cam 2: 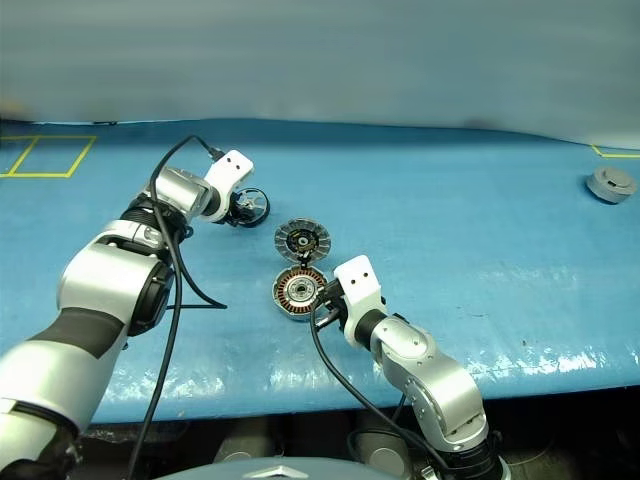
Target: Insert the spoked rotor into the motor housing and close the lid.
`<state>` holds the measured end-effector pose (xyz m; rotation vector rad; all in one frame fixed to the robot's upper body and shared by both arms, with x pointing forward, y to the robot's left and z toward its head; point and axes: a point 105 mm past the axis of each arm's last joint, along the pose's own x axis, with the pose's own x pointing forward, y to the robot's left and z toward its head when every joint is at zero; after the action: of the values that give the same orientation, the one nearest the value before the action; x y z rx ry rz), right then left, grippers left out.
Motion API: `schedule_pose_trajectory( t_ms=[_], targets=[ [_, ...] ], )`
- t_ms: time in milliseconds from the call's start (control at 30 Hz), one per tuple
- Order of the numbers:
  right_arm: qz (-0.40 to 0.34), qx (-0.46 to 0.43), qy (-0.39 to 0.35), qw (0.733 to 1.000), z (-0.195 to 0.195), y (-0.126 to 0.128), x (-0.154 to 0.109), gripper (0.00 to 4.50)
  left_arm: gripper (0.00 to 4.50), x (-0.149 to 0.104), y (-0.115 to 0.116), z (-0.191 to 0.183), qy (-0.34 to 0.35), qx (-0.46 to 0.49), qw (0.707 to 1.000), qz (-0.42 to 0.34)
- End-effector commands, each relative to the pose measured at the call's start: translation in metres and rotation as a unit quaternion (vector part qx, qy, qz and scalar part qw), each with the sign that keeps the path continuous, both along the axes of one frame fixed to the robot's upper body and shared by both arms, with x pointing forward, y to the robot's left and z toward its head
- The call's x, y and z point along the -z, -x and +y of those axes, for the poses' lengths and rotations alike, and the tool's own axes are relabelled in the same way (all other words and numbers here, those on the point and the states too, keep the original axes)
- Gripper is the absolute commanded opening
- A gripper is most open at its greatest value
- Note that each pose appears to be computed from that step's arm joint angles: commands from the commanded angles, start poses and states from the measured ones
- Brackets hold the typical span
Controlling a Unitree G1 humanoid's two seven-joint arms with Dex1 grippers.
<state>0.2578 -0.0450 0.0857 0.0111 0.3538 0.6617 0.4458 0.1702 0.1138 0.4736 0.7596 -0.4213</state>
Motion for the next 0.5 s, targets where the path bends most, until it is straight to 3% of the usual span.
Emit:
schedule_pose_trajectory(
  t_ms=[33,500],
  targets=[
    [-0.018,-0.001,-0.011,1.000,0.001,0.001,-0.010,0.00,2.37,-0.009,-0.004,0.000,0.000,-0.001,1.000,-0.020],
    [-0.017,0.011,-0.010,1.000,-0.002,0.003,-0.009,0.00,2.37,0.010,0.000,0.002,0.006,-0.016,1.000,-0.010]
  ],
)
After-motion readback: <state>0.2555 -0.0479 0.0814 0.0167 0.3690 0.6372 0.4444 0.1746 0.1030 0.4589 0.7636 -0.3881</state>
